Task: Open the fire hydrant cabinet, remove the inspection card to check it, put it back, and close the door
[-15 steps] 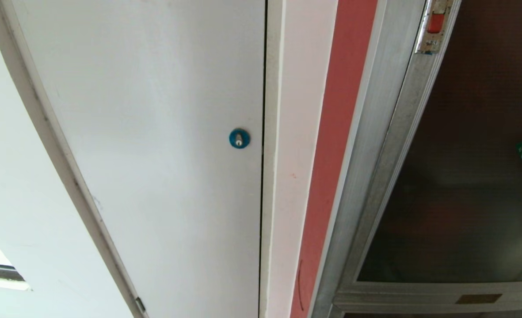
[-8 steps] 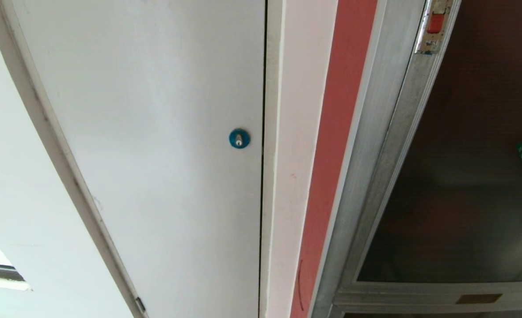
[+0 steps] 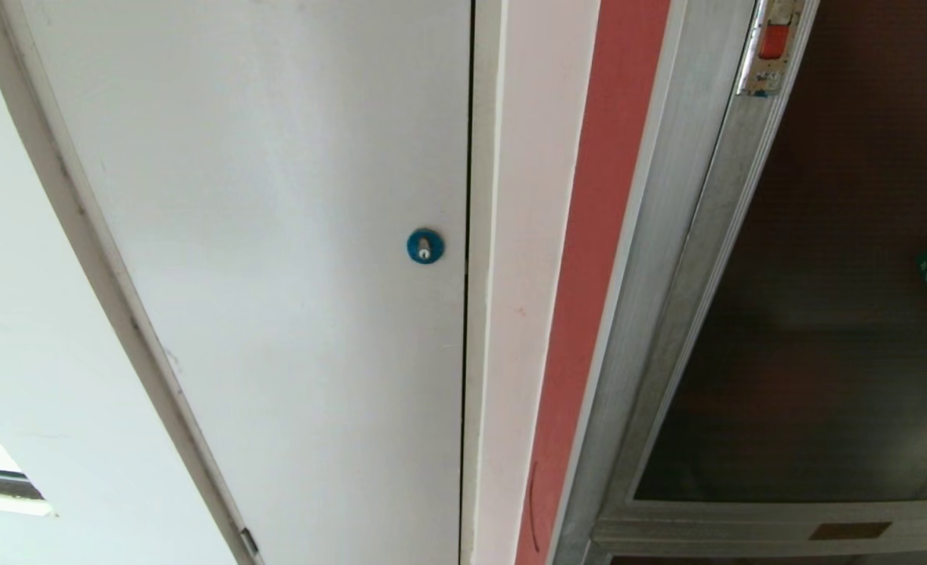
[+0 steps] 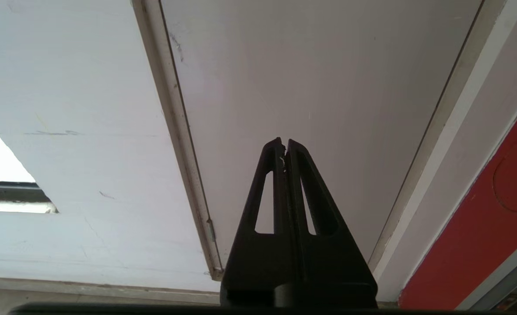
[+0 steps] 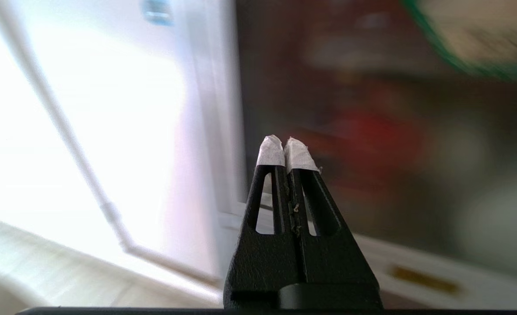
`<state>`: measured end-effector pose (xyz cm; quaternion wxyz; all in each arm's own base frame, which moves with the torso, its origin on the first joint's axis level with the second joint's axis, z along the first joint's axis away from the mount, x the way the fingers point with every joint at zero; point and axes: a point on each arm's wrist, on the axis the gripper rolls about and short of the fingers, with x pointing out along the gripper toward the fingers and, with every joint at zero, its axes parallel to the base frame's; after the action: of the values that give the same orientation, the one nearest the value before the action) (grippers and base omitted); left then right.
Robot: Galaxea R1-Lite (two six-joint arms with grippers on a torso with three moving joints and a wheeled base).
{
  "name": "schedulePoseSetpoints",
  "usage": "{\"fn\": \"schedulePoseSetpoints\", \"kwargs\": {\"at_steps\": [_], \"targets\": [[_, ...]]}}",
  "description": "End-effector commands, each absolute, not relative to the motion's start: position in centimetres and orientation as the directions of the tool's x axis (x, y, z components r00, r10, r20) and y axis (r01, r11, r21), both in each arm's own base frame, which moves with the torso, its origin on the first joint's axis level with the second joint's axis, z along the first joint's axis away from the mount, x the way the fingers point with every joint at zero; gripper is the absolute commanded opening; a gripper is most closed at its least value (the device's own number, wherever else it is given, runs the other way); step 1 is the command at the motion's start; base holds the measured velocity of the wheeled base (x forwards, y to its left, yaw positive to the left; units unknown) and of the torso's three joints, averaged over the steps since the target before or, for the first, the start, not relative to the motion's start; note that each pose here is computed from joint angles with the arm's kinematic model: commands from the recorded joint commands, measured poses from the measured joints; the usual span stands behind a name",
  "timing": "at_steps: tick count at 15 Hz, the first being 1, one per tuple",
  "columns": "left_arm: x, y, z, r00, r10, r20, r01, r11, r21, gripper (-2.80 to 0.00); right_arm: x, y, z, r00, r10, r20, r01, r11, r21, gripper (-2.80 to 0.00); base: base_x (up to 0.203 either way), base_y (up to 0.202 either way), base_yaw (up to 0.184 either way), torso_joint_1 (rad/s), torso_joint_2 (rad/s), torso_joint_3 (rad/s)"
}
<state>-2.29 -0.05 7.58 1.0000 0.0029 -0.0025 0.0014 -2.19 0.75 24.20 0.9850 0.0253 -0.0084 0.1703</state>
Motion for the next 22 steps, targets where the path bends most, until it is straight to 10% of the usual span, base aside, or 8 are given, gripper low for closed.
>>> {"fn": "schedulePoseSetpoints", "kwargs": {"at_steps": [1, 11, 22], "targets": [[-2.3, 0.0, 7.5, 1.0, 0.003, 0.003, -0.003, 1.0, 0.006, -2.8, 0.9, 0.9, 27.3, 0.906, 0.422, -0.035, -0.418, 0.904, 0.093, -2.8, 0.0, 0.0, 0.0, 0.0, 0.0, 0.0], [-2.3, 0.0, 7.5, 1.0, 0.003, 0.003, -0.003, 1.0, 0.006, -2.8, 9.2, 3.8, 35.4, 0.588, 0.807, -0.046, -0.781, 0.582, 0.228, -2.8, 0.0, 0.0, 0.0, 0.0, 0.0, 0.0], [-2.3, 0.0, 7.5, 1.0, 0.003, 0.003, -0.003, 1.0, 0.006, -2.8, 12.6, 7.9, 40.2, 0.703, 0.708, 0.067, -0.705, 0.682, 0.195, -2.8, 0.0, 0.0, 0.0, 0.0, 0.0, 0.0]]}}
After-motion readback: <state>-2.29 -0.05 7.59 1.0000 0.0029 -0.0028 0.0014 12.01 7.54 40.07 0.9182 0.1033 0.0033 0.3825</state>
